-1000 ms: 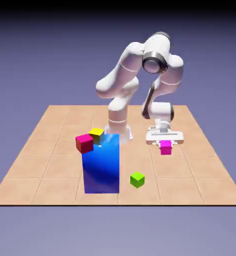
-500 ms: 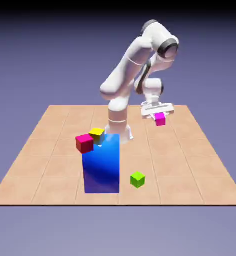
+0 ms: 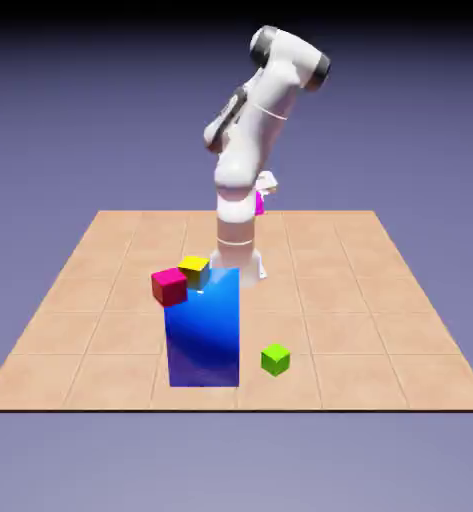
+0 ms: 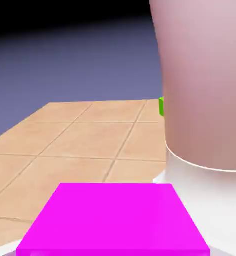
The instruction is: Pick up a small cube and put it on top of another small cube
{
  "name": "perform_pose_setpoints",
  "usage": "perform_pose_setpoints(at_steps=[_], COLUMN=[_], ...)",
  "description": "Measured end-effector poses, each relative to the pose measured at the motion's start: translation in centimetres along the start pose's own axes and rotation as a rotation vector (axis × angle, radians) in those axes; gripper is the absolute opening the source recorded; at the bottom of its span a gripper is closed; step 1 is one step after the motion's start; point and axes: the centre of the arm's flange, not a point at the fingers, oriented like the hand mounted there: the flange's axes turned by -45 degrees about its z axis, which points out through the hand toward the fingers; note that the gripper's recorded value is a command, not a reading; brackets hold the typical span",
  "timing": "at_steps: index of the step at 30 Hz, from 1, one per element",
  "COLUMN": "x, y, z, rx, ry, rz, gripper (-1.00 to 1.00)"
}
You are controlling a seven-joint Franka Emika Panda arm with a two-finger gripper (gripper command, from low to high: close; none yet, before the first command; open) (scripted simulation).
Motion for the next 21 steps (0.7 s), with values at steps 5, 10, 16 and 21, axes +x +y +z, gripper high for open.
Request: perform_pose_setpoints(at_steps=[5,10,16,21], x=[2.4,6.0,11.6,17.0], y=[9.0,18.1,27.9,34.0], z=[-2.0,-1.4,3.1,9.4], rx=[0.056,0.115,0.197,0.275], ry=[-0.019,-0.018,0.008,0.05], rz=[-0.06,-0.125,-0.2,-0.253], gripper=[-1.0,-1.0,-1.0,-1.0])
